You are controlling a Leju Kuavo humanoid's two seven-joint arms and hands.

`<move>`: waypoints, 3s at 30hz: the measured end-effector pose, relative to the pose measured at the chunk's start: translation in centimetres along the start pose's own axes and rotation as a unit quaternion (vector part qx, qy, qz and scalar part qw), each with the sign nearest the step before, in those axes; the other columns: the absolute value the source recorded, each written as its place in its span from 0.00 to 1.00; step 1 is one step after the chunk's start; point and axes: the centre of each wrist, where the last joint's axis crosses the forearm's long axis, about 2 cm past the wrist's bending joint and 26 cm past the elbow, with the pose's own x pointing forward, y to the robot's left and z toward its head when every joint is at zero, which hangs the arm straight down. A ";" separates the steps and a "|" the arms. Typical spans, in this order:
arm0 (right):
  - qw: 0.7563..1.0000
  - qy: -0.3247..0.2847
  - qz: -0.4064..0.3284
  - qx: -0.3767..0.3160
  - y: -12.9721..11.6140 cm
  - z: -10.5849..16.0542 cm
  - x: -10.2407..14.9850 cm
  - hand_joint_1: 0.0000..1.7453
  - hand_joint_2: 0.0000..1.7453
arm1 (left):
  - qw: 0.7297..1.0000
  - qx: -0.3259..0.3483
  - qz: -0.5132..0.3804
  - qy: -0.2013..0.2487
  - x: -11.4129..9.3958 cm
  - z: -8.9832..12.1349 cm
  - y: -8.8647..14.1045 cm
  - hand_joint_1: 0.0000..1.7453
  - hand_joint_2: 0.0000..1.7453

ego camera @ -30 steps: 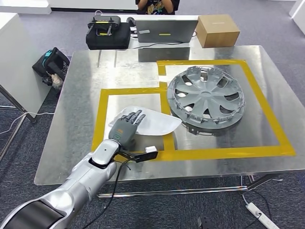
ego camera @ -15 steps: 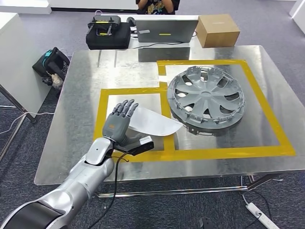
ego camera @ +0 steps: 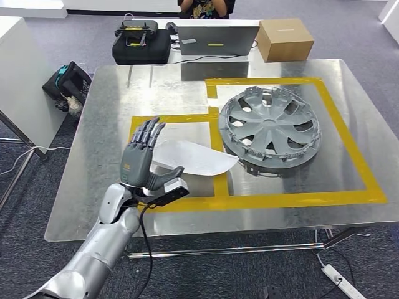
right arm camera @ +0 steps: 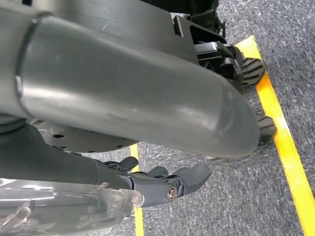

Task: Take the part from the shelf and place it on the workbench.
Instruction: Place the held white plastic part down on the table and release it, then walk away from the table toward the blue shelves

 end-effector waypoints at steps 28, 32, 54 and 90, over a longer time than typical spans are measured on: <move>0.999 -0.006 -0.032 -0.002 0.1 0.0 -0.8 0.00 0.00 | 0.871 0.146 0.468 -0.038 4.1 3.6 7.1 0.00 0.00; 0.999 -0.006 -0.035 -0.003 0.1 0.0 -0.8 0.00 0.00 | 0.869 0.150 0.471 -0.038 4.1 3.5 7.1 0.00 0.00; 0.999 -0.008 -0.041 -0.005 0.2 0.1 -0.8 0.00 0.00 | 0.866 0.163 0.471 -0.031 3.4 3.3 7.5 0.00 0.00; 0.999 -0.005 -0.052 -0.003 0.1 0.1 -1.1 0.00 0.00 | 0.856 0.175 0.487 0.009 1.3 4.2 8.1 0.00 0.00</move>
